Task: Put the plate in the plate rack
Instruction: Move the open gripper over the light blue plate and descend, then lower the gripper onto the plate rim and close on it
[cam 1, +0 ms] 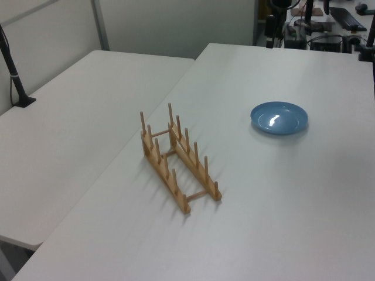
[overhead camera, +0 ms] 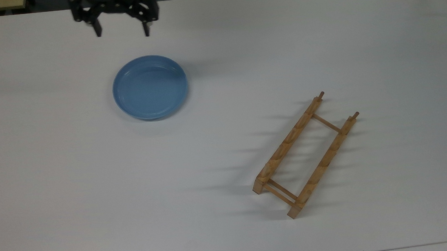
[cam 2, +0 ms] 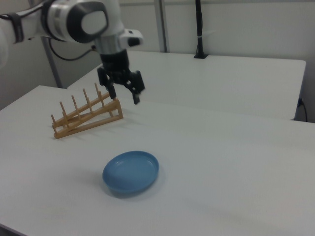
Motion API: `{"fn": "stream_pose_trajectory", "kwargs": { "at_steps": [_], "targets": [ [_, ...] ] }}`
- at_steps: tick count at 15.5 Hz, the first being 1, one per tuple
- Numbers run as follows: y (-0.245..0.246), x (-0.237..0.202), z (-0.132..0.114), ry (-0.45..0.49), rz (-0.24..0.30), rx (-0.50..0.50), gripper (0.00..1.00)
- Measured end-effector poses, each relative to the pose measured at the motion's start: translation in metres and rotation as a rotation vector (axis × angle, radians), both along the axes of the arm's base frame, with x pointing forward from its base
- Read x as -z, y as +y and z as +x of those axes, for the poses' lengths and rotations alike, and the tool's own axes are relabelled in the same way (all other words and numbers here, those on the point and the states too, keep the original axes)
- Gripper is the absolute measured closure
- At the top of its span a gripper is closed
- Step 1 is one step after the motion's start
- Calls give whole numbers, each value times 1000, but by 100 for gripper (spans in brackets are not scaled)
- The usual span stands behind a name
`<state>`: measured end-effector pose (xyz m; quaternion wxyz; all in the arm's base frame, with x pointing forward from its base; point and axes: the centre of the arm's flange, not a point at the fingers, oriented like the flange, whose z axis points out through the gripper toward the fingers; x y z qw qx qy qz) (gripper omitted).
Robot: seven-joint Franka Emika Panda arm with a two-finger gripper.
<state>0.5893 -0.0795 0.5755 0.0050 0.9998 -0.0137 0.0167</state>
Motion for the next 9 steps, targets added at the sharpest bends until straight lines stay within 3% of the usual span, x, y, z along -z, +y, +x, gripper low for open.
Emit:
{"fn": "stream_pose_trajectory", "kwargs": {
  "at_steps": [4,9],
  "targets": [
    [-55,52,6,83,36,-6,0],
    [-85,148,20,221,56,-58,4]
  ]
}}
